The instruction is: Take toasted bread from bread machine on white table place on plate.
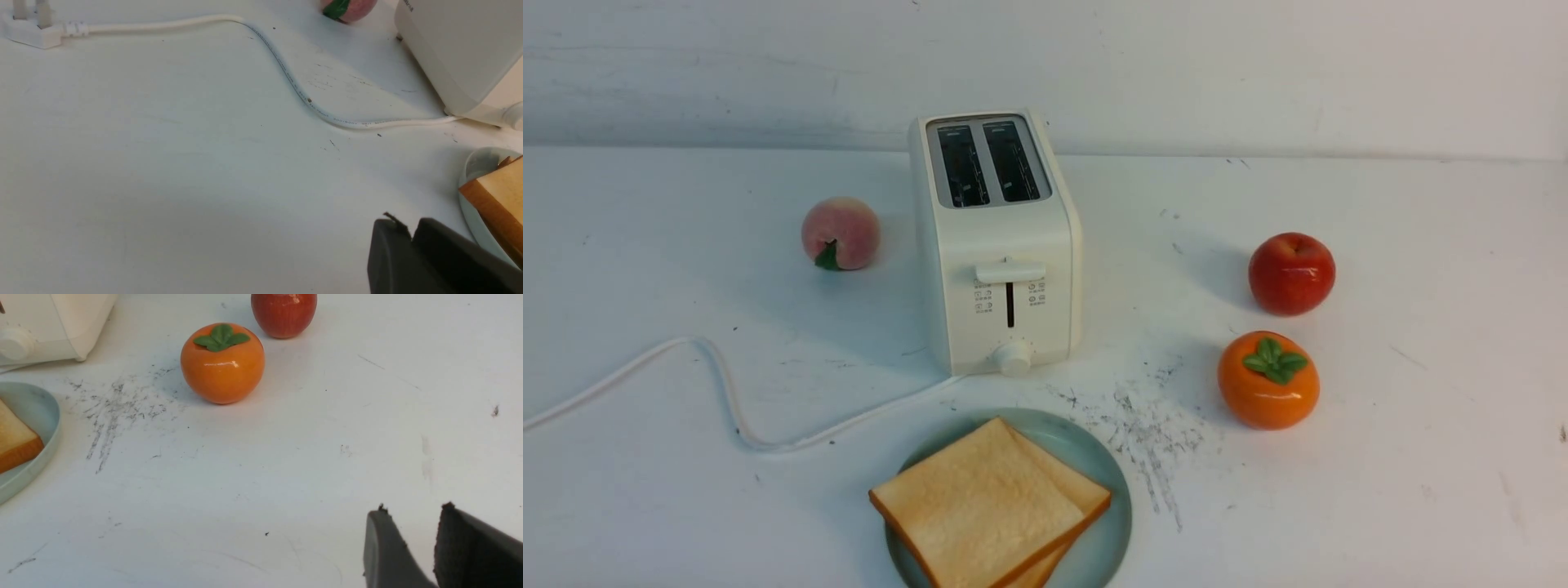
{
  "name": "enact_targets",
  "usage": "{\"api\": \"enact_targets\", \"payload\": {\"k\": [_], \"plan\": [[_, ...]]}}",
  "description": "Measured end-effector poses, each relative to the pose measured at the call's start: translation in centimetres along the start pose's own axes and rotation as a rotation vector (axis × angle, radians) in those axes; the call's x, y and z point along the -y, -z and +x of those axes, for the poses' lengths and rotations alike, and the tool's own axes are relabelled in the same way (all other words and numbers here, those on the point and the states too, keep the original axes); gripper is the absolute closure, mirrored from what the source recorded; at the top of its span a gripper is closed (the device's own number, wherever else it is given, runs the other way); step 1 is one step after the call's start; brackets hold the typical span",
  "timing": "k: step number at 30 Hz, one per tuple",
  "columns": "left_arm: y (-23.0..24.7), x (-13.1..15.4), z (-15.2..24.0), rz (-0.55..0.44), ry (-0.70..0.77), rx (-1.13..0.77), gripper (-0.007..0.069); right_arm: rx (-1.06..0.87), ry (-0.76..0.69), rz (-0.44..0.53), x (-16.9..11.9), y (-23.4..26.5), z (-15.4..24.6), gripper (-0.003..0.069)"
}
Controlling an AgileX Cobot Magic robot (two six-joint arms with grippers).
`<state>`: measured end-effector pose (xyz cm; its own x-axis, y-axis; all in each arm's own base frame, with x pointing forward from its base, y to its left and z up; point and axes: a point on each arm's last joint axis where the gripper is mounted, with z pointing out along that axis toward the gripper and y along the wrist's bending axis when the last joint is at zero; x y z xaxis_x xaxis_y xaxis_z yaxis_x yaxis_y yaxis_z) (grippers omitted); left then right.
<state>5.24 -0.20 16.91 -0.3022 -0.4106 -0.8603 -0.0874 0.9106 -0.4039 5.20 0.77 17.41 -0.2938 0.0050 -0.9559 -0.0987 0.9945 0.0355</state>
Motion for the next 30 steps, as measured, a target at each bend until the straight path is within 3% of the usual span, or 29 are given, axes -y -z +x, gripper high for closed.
{"api": "enact_targets", "payload": {"k": [30], "plan": [[0.0, 0.0, 0.01, -0.001, 0.0, -0.001, 0.0533, 0.0, 0.0, 0.0, 0.0, 0.0, 0.0, 0.0426]]}}
